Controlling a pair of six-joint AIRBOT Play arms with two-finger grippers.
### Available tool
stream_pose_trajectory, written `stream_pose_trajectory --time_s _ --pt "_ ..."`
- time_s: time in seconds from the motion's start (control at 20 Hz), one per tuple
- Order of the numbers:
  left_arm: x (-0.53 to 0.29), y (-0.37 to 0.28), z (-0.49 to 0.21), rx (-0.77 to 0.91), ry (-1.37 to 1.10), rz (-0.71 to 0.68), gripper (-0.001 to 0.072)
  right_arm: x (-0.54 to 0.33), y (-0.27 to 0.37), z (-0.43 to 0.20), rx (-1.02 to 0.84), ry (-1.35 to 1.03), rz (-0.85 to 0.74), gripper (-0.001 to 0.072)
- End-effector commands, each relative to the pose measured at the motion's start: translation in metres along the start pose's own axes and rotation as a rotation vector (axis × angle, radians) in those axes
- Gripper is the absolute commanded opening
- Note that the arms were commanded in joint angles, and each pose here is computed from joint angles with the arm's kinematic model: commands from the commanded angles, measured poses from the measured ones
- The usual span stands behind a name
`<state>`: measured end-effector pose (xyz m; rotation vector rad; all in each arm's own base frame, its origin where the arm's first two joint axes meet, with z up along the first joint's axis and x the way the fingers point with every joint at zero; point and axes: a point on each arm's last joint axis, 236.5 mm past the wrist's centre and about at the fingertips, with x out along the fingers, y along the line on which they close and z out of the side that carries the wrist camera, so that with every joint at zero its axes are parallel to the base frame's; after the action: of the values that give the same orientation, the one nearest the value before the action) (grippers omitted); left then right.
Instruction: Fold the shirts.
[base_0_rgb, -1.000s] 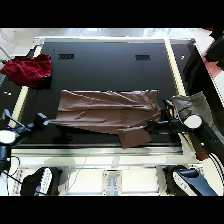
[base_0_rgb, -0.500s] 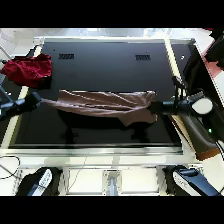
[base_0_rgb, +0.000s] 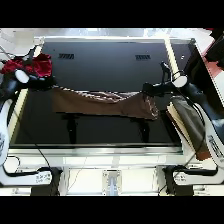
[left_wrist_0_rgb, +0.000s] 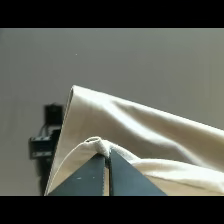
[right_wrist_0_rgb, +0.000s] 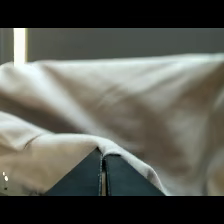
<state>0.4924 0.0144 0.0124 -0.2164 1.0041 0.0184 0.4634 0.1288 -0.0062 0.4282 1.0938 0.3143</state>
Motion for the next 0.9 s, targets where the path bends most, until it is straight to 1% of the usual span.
stream_pose_trajectory --time_s 0.0,0.1,0.2,0.45,0.5,0.55,0.6,0.65,0.7,0.75,0.85 --pt "0.042 0.007 -0.009 0.129 0.076 0.091 0.0005 0.038 -0.021 0.017 0.008 -0.002 -0.032 0.0012" --pt "0.053 0.020 -0.023 0.198 0.135 0.154 0.0006 0.052 -0.028 0.020 0.014 0.007 -0.040 0.0012" --pt "0.059 0.029 -0.031 0.229 0.168 0.188 0.0007 0.060 -0.034 0.021 0.021 0.008 -0.046 0.0012" --pt "0.057 0.030 -0.030 0.230 0.167 0.191 0.0018 0.054 -0.051 0.019 -0.010 0.022 -0.130 0.0015" --pt "0.052 0.030 -0.028 0.229 0.160 0.191 0.0068 0.048 -0.051 0.020 -0.007 0.025 -0.140 0.0018" --pt "0.046 0.029 -0.025 0.228 0.152 0.192 0.0240 0.040 -0.047 0.025 -0.007 0.027 -0.134 0.0076" --pt "0.036 0.027 -0.019 0.228 0.134 0.192 0.0519 0.028 -0.041 0.031 -0.019 0.023 -0.129 0.0191" --pt "0.025 0.024 -0.011 0.228 0.105 0.190 0.0651 0.012 -0.031 0.042 -0.035 0.007 -0.119 0.0336" --pt "0.011 0.022 -0.002 0.229 0.070 0.188 0.0649 -0.007 -0.021 0.054 -0.056 -0.024 -0.110 0.0398" --pt "-0.004 0.018 0.010 0.231 0.023 0.185 0.0649 -0.033 -0.010 0.071 -0.086 -0.078 -0.107 0.0414" --pt "-0.045 0.006 0.044 0.236 -0.126 0.172 0.0649 -0.089 -0.002 0.099 -0.148 -0.196 -0.147 0.0414"
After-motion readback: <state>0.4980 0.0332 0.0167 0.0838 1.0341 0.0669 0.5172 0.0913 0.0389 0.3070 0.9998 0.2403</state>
